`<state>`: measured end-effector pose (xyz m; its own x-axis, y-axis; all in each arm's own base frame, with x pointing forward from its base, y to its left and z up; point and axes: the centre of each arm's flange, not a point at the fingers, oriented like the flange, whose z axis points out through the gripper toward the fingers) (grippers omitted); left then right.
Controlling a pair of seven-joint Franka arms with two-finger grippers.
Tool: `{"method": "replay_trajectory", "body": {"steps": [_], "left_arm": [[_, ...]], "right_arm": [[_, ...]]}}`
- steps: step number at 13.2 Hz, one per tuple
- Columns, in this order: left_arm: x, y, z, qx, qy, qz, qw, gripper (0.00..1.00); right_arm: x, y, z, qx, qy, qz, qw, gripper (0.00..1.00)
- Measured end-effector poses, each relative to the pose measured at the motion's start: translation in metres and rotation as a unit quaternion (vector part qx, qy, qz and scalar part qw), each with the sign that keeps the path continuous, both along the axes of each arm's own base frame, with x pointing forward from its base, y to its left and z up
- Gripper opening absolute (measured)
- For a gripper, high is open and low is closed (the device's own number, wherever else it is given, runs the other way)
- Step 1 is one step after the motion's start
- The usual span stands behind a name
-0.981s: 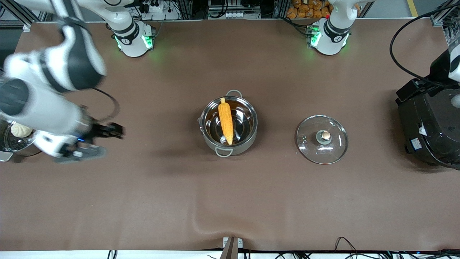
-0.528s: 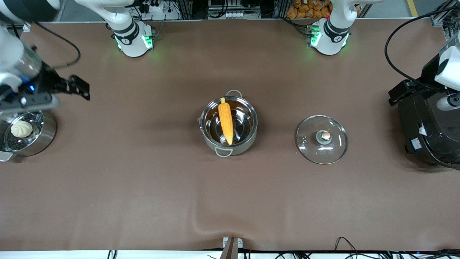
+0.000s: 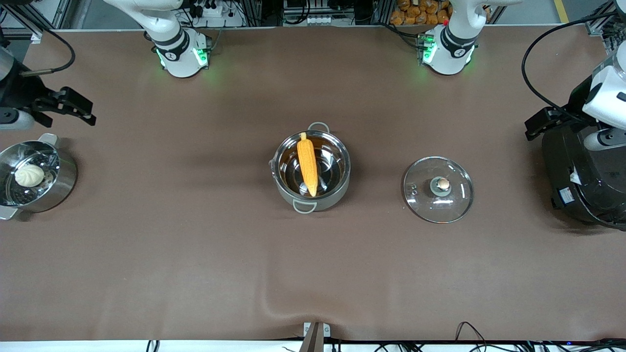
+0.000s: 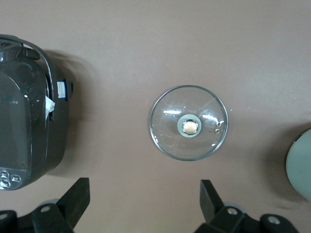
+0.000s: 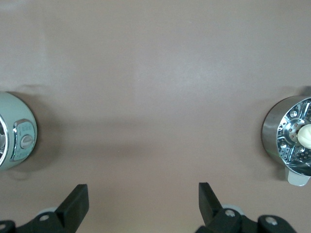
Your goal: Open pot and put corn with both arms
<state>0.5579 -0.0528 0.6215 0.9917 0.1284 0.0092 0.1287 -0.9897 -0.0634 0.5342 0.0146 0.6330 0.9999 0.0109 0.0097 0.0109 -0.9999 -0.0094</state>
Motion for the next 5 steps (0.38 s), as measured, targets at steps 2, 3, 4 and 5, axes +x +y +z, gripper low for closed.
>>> {"method": "replay_trajectory", "body": {"steps": [2,3,4,5], "left_arm": [[-0.002,-0.001,0.003,-0.002,-0.002,-0.005,1.000,1.00],[-0.002,-0.002,0.005,-0.009,-0.003,-0.006,1.000,1.00],[-0.003,-0.004,0.008,-0.019,-0.005,-0.005,1.000,1.00],[-0.004,-0.005,0.010,-0.026,-0.007,-0.005,1.000,1.00]], "right_arm": [[0.001,-0.003,-0.002,0.000,-0.001,-0.005,1.000,1.00],[0.001,-0.006,-0.002,0.000,-0.001,-0.009,1.000,1.00],[0.001,-0.011,-0.002,0.000,0.000,-0.014,1.000,1.00],[0.001,-0.017,-0.002,0.000,0.000,-0.019,1.000,1.00]]}}
